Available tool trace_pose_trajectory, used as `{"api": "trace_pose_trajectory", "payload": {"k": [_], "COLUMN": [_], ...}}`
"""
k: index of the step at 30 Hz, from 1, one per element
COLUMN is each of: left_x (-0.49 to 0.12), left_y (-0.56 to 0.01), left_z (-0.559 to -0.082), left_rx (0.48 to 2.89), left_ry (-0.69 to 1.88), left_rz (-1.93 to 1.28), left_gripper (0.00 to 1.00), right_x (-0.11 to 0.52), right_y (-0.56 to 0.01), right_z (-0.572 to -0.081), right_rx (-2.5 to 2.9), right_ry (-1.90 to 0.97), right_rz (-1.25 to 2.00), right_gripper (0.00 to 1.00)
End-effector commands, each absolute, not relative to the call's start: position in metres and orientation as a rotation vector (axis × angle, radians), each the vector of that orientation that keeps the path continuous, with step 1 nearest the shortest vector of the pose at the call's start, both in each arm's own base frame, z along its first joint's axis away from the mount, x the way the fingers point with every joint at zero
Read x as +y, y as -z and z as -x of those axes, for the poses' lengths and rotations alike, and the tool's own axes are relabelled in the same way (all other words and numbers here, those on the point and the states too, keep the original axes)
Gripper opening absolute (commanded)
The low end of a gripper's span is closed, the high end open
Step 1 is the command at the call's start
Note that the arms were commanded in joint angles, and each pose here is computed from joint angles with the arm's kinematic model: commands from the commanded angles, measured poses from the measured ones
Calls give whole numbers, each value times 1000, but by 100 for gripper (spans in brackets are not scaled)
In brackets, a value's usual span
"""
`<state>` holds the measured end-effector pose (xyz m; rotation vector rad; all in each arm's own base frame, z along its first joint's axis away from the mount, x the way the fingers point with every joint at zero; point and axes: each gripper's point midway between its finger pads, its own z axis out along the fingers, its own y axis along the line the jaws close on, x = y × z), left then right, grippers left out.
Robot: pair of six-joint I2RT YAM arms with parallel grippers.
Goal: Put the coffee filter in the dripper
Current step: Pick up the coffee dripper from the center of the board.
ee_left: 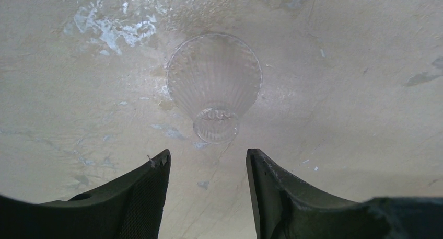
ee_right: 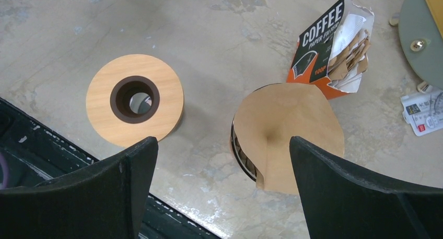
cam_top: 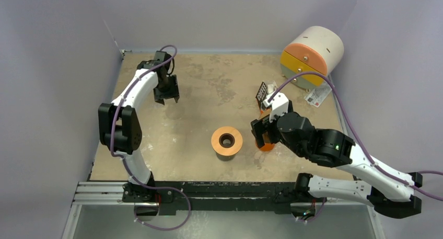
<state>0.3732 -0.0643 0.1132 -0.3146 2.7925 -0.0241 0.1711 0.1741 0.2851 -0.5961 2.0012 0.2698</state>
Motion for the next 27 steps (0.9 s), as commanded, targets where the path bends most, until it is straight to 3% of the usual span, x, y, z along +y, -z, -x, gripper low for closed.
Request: {"api": "trace_pose_trajectory", "payload": {"k": [1,16,27], "left_x": [-71,-67,-65], "left_y": [-129,-103,-94], "left_z": [-392,-399,-399], "left_rx": [2733,2788,2815], "left_ry": [89,26,4], "left_rz": [278,259,243], "left_gripper": [54,55,43], "right_x": [168,166,170], "right_y": [-283,-286,-282], "right_z": [-170,-166,-168], "right_rx": [2004,2020,2031], "right_ry": [-250,-270,-258], "right_rz": [608,594,599], "right_gripper": [98,98,99]}}
